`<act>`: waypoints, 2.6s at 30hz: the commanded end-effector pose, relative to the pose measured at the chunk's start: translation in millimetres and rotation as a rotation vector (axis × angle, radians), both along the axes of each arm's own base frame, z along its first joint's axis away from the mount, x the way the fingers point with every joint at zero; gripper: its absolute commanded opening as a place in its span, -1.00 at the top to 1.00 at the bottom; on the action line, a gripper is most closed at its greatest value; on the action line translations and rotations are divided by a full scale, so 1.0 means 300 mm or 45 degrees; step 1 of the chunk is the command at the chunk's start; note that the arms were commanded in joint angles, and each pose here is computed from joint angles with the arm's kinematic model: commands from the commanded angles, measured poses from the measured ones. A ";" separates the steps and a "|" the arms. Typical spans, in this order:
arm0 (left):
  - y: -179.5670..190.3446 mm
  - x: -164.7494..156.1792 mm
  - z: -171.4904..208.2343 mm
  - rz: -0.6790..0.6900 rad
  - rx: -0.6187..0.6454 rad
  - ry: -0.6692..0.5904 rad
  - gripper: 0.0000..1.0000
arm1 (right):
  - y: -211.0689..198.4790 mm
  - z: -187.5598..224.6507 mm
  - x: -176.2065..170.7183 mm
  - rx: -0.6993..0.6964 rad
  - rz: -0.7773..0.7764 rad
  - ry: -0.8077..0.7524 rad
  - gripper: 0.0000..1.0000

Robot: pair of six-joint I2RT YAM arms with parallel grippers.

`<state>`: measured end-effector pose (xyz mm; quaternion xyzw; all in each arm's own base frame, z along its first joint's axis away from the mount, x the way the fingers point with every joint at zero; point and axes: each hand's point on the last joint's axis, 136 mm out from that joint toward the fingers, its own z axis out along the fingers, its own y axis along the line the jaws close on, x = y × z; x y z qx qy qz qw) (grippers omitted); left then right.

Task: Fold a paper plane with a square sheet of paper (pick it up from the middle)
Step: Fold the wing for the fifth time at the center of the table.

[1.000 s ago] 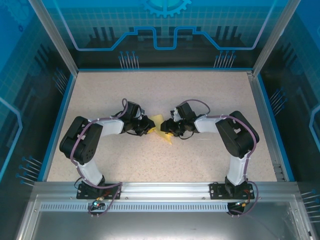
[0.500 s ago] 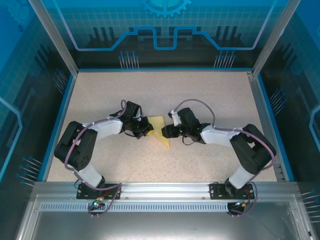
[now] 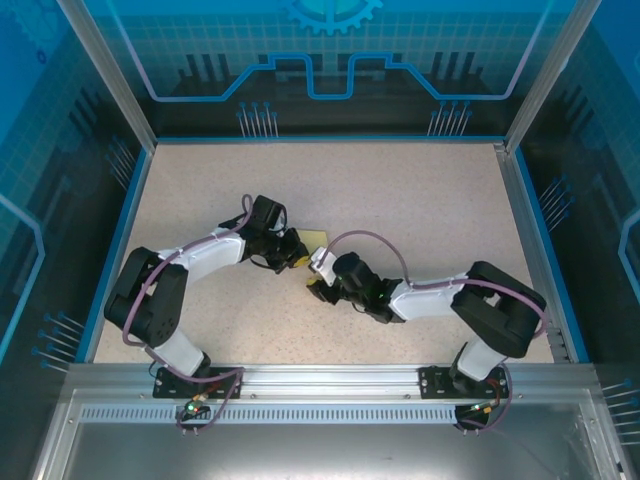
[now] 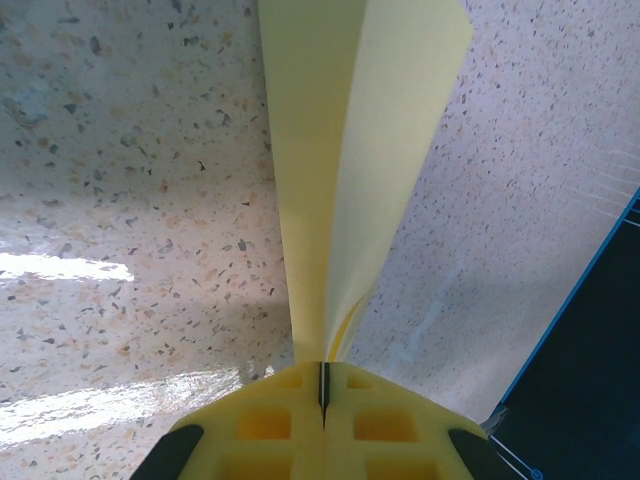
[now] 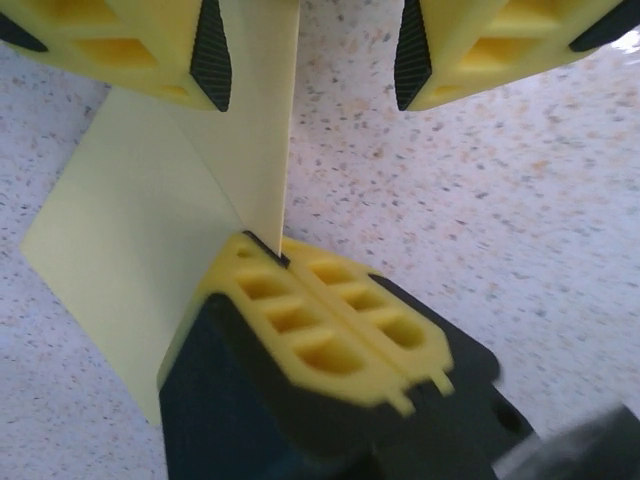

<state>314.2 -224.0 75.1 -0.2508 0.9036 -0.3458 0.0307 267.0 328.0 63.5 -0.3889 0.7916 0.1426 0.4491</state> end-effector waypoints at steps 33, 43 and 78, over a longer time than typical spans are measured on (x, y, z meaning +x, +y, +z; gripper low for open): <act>0.005 -0.008 -0.028 0.034 0.038 0.082 0.95 | 0.005 -0.001 0.092 -0.058 -0.212 -0.232 0.40; 0.005 -0.009 -0.029 0.032 0.041 0.082 0.95 | 0.011 -0.006 0.086 -0.059 -0.213 -0.214 0.52; 0.054 0.071 0.076 0.024 -0.125 -0.256 0.04 | -0.128 -0.100 0.122 0.648 -0.316 0.637 0.73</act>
